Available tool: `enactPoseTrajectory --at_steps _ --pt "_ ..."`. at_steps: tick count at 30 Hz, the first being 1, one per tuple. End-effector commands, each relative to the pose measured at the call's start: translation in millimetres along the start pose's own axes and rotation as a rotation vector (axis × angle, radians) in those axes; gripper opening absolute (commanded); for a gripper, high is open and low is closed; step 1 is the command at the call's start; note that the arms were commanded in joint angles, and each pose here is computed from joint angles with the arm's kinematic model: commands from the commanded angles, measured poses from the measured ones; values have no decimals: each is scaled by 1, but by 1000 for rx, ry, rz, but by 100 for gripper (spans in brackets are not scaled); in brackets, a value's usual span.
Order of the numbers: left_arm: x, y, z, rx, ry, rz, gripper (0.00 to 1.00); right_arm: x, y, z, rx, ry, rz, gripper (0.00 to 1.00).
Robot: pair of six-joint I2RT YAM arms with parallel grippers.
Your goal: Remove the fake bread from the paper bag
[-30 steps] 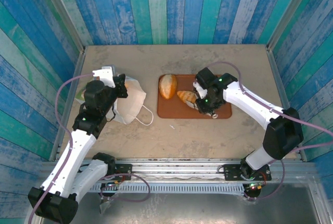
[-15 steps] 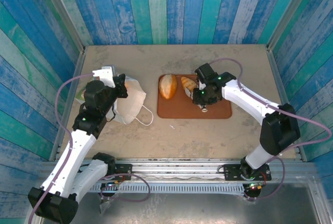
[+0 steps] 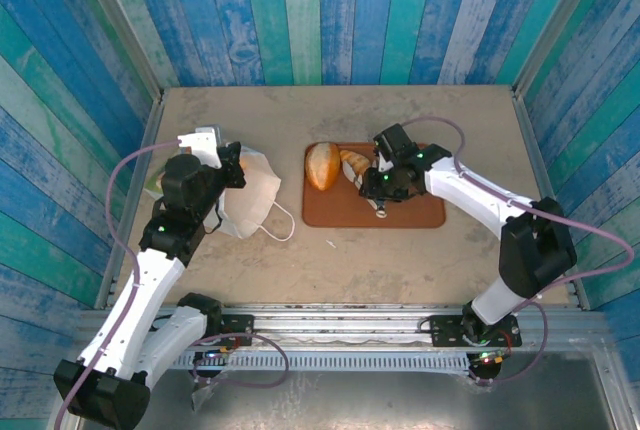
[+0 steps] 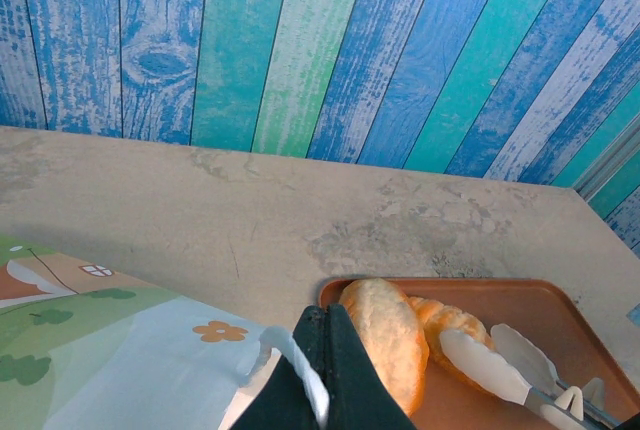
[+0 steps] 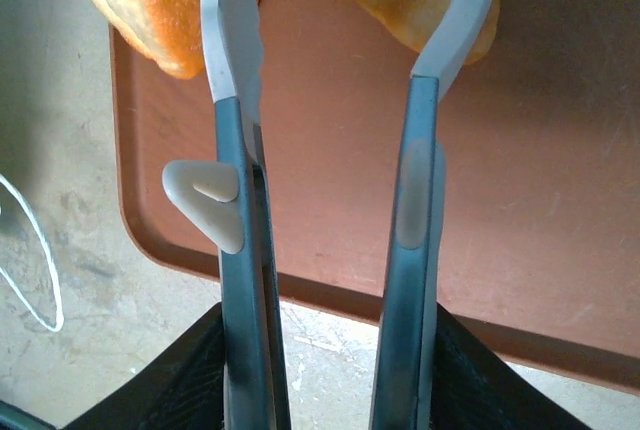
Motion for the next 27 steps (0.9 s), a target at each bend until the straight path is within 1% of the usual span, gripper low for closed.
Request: enactPoseTrajectory --at_steps 1,4,7,12,14,18,27 --pt "-1 4 4 -20 -7 -7 0 10 7 1 -36 10 81 45" --pt "-1 4 4 -20 -7 -7 0 10 10 -3 -40 13 83 39" --pt "-1 3 3 -18 -6 -9 0 7 12 -10 -38 9 71 36" --pt "-1 3 4 -17 -4 -12 0 6 16 -16 -58 -12 93 35" --pt "-1 3 3 -16 -2 -11 0 6 15 -16 -77 -26 106 33" --pt "-1 3 3 -16 -2 -12 0 1 6 -15 -83 -67 70 30" --pt "-1 3 4 -19 -3 -12 0 1 3 -9 -195 -182 76 30"
Point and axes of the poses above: each hand's point on the last joint's axis, 136 mm out from that joint toward the fingers, its own y axis back along the fingers, its own x axis along the line the jaws close on, z = x × y, the point moved 9 cm from there along y, back along the fingers, and after that the axes turned 12 degrees about y, right-handed, at the moved point
